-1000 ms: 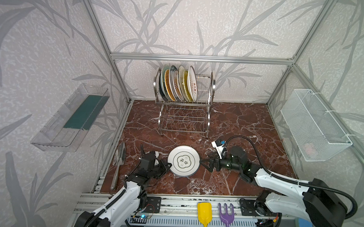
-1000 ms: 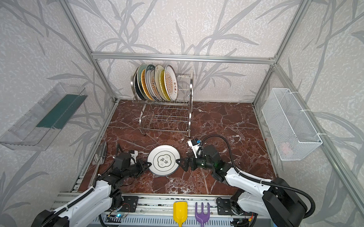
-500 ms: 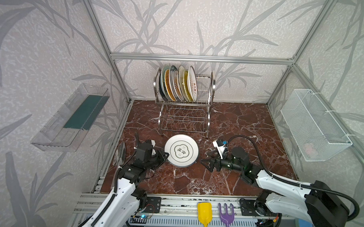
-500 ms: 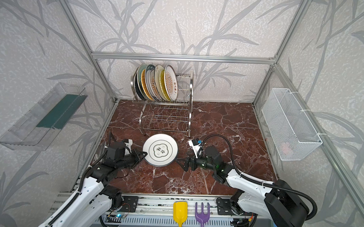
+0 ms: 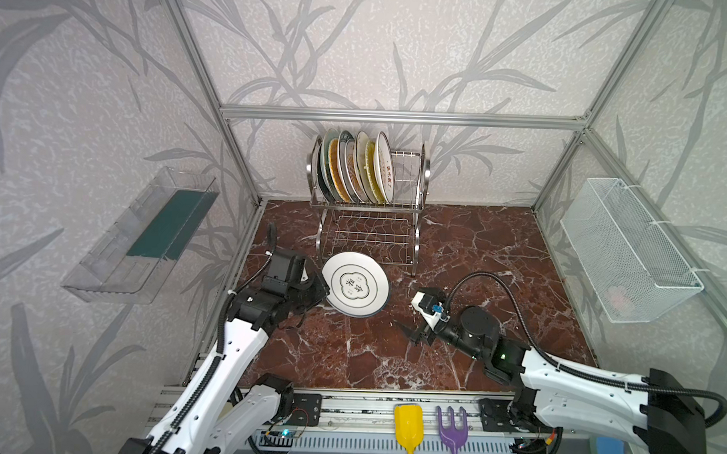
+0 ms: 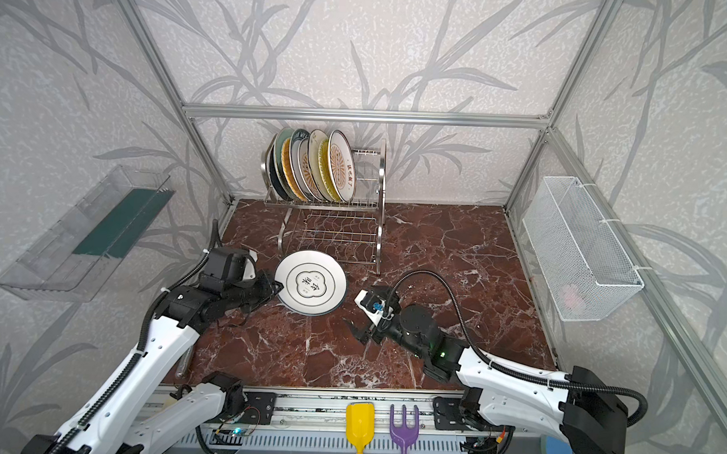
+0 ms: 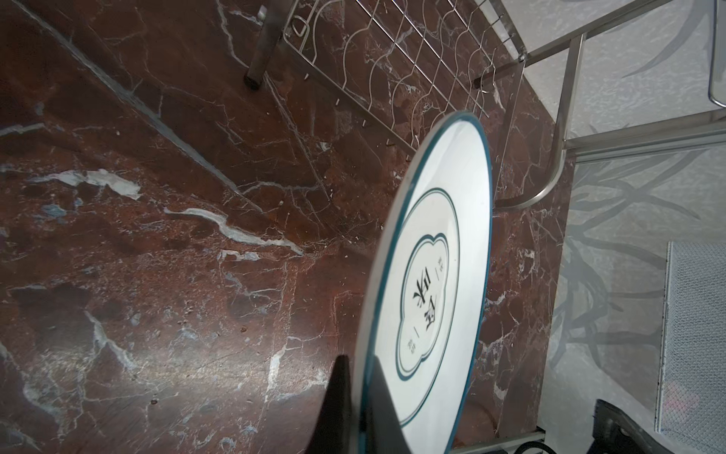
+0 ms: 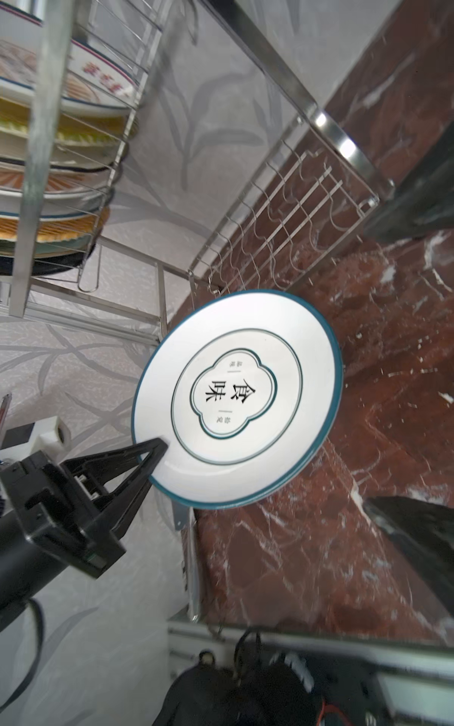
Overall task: Load the plates into the dish rack
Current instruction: 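Raise the plate upright with left gripper while right gripper moves to its rim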
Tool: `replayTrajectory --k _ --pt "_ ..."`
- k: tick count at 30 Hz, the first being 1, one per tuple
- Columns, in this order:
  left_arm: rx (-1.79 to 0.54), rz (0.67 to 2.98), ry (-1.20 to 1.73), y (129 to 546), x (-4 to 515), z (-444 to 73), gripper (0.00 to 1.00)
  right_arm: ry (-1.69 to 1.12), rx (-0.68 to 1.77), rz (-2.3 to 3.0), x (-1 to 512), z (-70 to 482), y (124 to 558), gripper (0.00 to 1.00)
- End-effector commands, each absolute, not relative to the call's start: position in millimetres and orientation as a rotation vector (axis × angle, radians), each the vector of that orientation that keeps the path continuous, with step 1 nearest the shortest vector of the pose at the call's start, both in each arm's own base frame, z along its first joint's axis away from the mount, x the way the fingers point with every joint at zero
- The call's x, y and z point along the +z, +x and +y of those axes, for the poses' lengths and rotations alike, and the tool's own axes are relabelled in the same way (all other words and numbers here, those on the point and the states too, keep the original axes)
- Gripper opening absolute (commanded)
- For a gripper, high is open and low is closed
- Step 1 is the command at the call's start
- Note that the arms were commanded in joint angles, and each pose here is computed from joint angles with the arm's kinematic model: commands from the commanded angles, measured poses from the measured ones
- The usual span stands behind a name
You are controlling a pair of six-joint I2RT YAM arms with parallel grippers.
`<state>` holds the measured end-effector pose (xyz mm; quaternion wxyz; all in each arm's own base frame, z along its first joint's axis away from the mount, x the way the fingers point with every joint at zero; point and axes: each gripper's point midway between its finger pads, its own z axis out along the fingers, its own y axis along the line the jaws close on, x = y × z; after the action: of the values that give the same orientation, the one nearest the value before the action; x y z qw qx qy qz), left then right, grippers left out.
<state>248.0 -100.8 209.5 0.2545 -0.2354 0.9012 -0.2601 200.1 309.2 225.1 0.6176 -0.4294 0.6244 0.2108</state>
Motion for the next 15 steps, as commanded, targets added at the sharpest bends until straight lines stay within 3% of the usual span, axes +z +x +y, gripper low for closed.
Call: replayTrajectory --k 1,9,15 --pt "-0.742 2.376 -0.672 257 242 -102 0.00 -1.105 0.225 1.264 250 322 205 0.99" --pt "-0.604 2.451 -0.741 257 256 -101 0.00 -1.313 0.089 1.117 246 369 194 1.00" --pt "-0.564 2.426 -0.745 252 271 -96 0.00 -1.326 -0.015 1.077 248 397 203 0.93"
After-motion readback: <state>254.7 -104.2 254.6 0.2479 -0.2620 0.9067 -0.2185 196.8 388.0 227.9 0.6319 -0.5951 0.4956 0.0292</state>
